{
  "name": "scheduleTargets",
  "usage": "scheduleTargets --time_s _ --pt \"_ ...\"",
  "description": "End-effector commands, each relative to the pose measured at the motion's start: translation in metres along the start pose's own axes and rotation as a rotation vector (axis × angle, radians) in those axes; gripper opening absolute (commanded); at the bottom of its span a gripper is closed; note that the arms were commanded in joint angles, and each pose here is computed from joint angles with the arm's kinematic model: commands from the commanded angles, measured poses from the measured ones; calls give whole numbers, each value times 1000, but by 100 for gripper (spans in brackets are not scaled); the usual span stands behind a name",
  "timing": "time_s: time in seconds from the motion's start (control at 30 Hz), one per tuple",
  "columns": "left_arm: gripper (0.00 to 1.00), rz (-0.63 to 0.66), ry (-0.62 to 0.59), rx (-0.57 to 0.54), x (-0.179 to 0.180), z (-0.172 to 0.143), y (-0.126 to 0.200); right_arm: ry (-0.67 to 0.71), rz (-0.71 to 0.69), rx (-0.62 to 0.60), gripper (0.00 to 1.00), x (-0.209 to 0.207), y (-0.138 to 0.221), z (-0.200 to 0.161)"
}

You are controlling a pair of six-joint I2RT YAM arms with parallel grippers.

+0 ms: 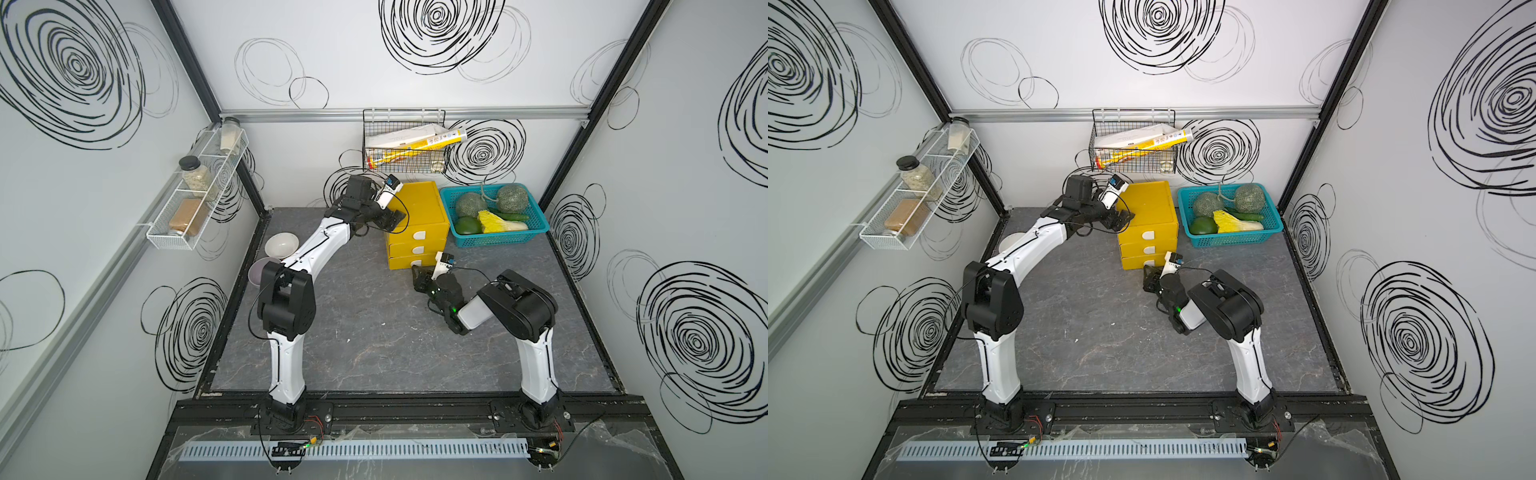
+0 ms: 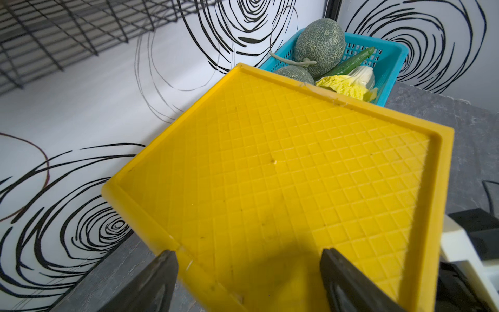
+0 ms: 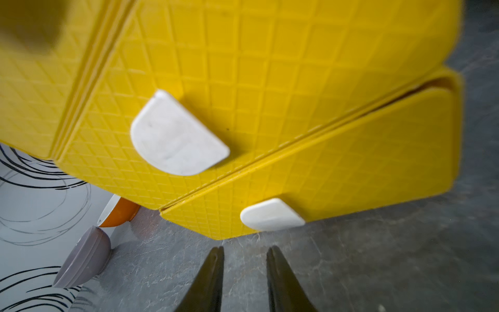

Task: Place the cookies into the drawer by color
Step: Close the drawer in the storage box, then reset both arms

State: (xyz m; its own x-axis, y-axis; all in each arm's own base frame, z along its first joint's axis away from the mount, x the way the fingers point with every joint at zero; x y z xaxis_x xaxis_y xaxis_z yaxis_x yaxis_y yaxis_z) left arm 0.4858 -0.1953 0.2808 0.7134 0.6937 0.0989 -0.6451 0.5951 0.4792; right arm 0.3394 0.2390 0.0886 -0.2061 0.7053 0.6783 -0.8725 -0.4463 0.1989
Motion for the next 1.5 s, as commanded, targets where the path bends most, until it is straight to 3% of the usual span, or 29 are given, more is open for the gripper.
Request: scheduleTargets --time_s 0.0,0.2,0.43,0.8,0.97,1.17,1.47 --pt "91 13 38 52 -2 -4 22 12 46 -32 36 11 19 13" --pt "97 32 62 0 -10 11 57 91 -12 -7 56 6 50 18" --pt "99 109 76 -35 -14 3 103 196 -104 4 72 2 85 31" --pt "99 325 233 -69 2 -64 158 461 -225 -99 93 26 122 90" --pt "99 374 279 -86 2 -104 169 587 -296 -140 96 26 130 117" --pt "99 401 308 -122 4 -144 177 623 -360 -195 100 3 145 139" --pt "99 421 323 -155 -2 -196 167 737 -492 -290 100 -45 172 144"
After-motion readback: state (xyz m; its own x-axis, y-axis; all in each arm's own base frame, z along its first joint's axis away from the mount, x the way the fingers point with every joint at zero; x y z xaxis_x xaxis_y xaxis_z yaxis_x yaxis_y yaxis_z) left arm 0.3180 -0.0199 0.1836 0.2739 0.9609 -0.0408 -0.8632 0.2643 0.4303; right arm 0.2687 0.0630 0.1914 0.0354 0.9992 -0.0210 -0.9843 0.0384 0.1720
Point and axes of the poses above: each gripper's point midway between its finger pads, its own y axis back along the fingers, its own x axis along the line the jaws close on, z = x × y, the point moved 8 cm from there along y, back along the fingers
